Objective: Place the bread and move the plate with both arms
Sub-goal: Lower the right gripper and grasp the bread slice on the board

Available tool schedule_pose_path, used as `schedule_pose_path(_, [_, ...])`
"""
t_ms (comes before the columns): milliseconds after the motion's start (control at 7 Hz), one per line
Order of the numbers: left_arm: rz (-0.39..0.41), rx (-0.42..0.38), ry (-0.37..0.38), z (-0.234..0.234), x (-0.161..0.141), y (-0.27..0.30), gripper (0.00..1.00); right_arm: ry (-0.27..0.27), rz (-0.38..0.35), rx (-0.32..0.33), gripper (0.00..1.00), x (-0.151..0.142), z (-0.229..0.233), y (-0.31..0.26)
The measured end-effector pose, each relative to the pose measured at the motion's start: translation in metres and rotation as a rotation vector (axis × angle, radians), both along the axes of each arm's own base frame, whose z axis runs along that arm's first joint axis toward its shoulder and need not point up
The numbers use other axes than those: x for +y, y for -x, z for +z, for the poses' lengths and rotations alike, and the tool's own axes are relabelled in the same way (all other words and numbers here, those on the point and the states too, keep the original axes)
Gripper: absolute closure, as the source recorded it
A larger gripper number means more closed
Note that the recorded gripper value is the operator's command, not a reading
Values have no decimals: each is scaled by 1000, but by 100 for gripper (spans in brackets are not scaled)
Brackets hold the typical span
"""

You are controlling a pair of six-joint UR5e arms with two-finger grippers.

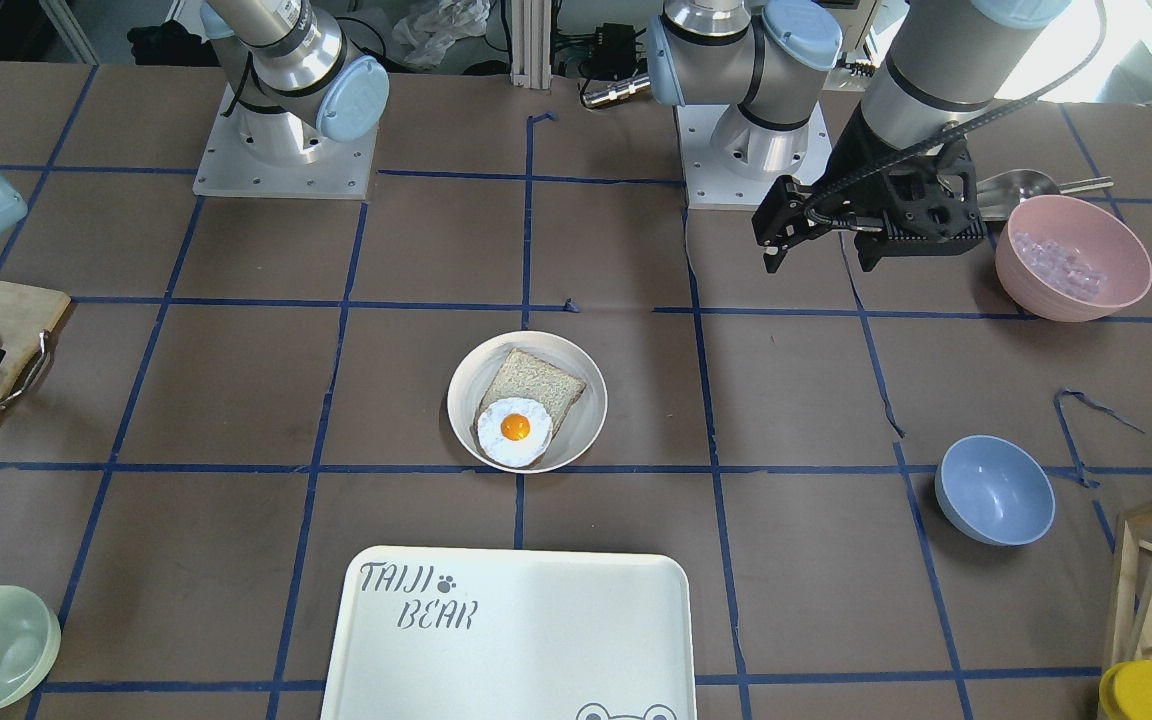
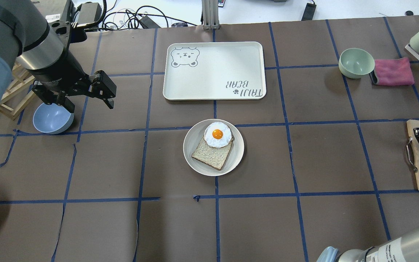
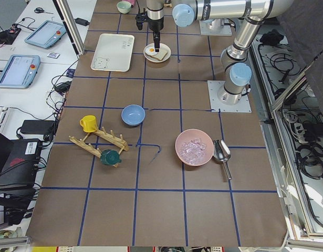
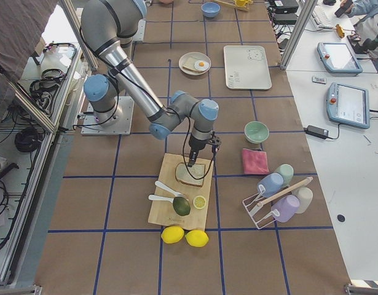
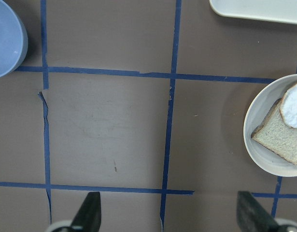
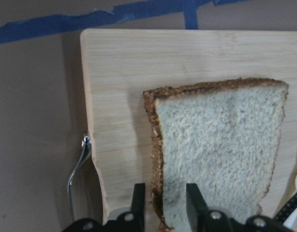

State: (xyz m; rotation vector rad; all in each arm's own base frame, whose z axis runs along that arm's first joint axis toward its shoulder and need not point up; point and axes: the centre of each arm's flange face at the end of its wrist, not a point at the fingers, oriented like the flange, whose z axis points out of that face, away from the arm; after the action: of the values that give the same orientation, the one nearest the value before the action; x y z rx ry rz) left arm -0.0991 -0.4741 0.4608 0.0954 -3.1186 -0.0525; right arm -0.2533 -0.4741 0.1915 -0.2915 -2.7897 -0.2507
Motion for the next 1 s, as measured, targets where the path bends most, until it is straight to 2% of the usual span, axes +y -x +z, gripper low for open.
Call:
schedule_pose_path(143, [0, 0, 0, 0, 0, 0, 0, -3, -5, -7, 100, 2, -1, 2])
schedule_pose_path(571, [0, 0, 0, 0, 0, 0, 0, 1, -23, -11, 100, 3, 0, 3])
schedule_pose_path(714, [0, 0, 1, 0, 0, 0, 0, 16, -42, 1, 100, 2, 6, 3])
schedule_pose_path(1000, [0, 0, 1, 0, 0, 0, 0, 83, -69, 47, 100, -2, 42, -13])
